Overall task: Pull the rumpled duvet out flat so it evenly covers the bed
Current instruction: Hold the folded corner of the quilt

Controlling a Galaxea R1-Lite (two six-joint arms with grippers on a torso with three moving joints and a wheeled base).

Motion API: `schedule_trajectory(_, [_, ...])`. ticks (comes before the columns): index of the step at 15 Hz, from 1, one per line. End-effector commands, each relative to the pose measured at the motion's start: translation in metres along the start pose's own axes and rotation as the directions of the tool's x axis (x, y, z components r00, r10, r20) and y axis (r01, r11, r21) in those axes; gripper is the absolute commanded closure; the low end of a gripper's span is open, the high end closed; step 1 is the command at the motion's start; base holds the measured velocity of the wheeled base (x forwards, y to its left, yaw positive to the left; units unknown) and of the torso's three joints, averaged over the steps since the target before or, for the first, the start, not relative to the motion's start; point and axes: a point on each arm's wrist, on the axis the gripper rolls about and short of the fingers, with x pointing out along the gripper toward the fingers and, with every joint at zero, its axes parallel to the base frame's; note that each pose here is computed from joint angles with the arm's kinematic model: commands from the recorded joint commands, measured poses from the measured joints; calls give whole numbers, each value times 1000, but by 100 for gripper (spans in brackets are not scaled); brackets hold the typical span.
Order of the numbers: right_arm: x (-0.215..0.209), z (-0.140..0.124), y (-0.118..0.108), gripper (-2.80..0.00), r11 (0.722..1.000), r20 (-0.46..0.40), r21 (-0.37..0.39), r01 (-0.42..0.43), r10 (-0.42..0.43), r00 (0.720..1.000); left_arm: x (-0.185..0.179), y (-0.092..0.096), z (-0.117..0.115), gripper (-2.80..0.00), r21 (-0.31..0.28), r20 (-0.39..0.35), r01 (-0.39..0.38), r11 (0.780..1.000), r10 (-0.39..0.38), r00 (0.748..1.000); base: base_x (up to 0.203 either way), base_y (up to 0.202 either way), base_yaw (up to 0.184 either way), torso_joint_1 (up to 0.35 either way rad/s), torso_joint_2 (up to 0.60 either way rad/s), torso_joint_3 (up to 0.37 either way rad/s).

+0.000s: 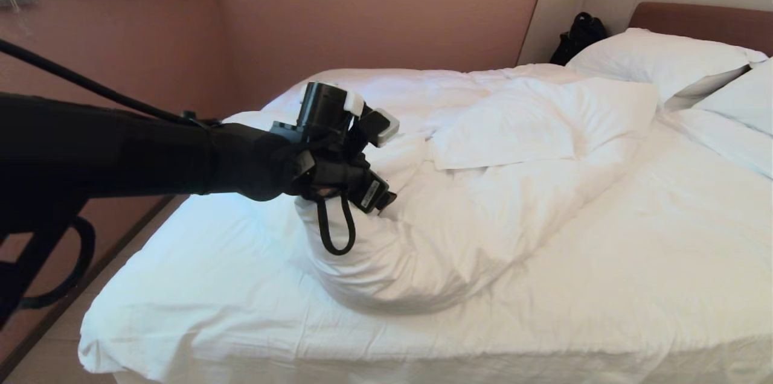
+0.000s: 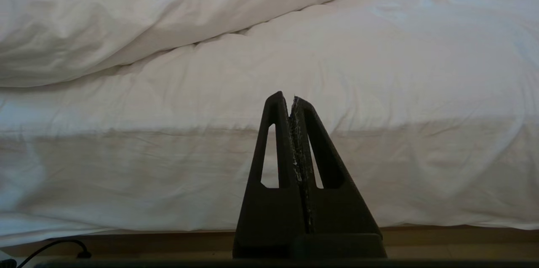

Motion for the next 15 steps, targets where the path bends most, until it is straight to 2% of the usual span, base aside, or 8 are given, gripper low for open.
schedule_trajectory(1, [0, 0, 0, 0, 1000, -2, 0, 0, 0, 1000, 13, 0, -8, -280, -1, -29, -2, 1000, 2, 1000, 0, 0, 0, 0, 0, 0])
schedule_trajectory(4, [0, 0, 0, 0, 1000, -1, 0, 0, 0, 1000, 24, 9, -17, -280, -18, -77, -66, 998, 65, 995, 0, 0, 0, 0, 0, 0])
schedule_trajectory(9, [0, 0, 0, 0, 1000, -2, -1, 0, 0, 1000, 24, 9, -18, -280, -25, -82, -74, 997, 71, 994, 0, 0, 0, 0, 0, 0])
schedule_trajectory(10, [0, 0, 0, 0, 1000, 1, 0, 0, 0, 1000, 23, 9, -19, 0, -26, -83, -71, 997, 69, 994, 0, 0, 0, 0, 0, 0])
schedule_trajectory(13, [0, 0, 0, 0, 1000, -1, 0, 0, 0, 1000, 21, 7, -22, 0, -27, -94, -65, 998, 62, 994, 0, 0, 0, 0, 0, 0])
schedule_trajectory(15, [0, 0, 0, 0, 1000, 0, 0, 0, 0, 1000, 16, 7, -24, 0, -50, -82, -75, 996, 71, 994, 0, 0, 0, 0, 0, 0])
